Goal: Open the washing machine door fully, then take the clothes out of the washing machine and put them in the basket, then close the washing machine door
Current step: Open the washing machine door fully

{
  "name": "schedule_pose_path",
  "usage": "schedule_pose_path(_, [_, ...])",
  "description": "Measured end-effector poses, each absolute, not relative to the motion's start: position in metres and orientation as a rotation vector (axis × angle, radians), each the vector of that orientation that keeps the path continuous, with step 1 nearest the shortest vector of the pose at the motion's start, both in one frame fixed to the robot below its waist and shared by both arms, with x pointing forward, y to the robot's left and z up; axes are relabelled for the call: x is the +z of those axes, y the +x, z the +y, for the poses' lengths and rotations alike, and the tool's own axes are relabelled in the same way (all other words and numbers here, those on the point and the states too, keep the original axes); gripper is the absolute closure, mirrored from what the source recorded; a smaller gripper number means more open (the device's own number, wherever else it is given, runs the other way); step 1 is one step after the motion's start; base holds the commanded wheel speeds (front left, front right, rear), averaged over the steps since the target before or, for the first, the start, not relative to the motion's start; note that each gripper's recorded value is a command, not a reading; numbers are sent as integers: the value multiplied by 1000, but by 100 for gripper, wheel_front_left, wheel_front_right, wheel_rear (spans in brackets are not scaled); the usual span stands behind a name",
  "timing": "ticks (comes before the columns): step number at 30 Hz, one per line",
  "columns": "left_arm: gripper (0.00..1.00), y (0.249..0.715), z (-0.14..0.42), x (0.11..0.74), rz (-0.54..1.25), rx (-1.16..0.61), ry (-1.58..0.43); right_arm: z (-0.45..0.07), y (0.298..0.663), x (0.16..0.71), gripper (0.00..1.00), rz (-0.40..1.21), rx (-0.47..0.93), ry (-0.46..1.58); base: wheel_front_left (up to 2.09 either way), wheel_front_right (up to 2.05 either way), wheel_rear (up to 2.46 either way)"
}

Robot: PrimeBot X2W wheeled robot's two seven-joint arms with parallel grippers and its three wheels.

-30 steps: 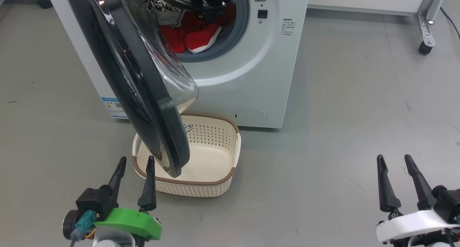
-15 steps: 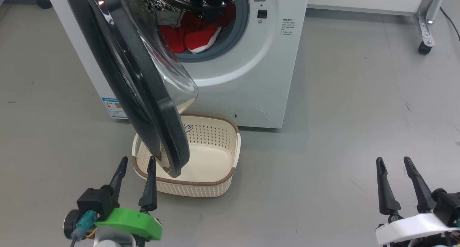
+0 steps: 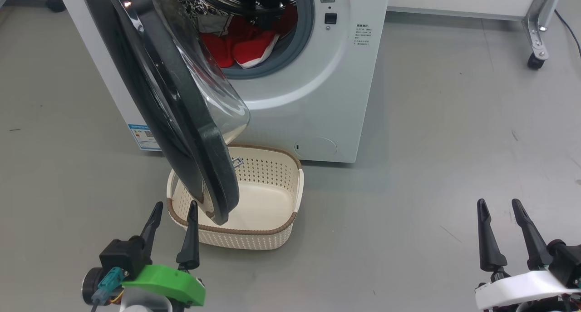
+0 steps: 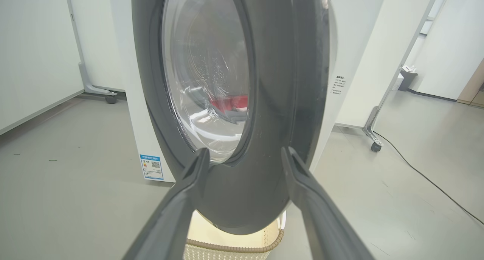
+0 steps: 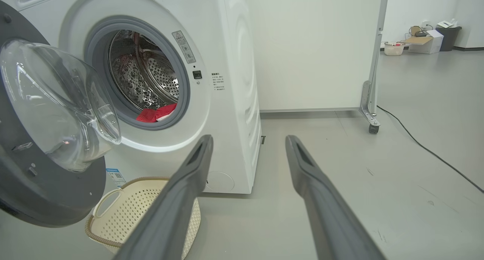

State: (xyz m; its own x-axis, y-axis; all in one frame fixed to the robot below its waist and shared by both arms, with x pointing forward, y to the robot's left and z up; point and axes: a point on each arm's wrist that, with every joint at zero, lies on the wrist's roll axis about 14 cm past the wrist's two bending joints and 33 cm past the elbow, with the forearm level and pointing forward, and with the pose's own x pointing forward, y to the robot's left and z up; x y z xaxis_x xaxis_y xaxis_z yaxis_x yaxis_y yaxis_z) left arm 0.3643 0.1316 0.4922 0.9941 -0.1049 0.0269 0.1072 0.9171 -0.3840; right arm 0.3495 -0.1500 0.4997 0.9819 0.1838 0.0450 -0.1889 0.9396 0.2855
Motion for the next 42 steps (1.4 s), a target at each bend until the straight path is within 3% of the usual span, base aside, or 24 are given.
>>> schedule_pose_path(4, [0, 364, 132, 492, -5, -109, -395, -150, 349, 500, 0, -19, 191, 290, 0, 0, 0])
schedule_pose_path(5, [55, 364, 132, 492, -5, -109, -395, -149, 349, 500, 0, -20, 193, 293, 0, 0, 0])
schedule_pose_path(6, [100, 364, 132, 492, -5, -109, -394, -149, 349, 500, 0, -20, 194, 293, 0, 0, 0])
schedule_pose_path(19, [100, 369, 138, 513, -75, -108, -383, -148, 350, 501, 0, -27, 194, 287, 0, 0, 0])
schedule_pose_path(34, [100, 398, 146, 651, -479, -184, -295, -147, 347, 501, 0, -34, 198, 279, 0, 0, 0])
schedule_pose_path(42, [100, 398, 133, 696, -601, -248, -277, -146, 344, 500, 0, -33, 190, 291, 0, 0, 0])
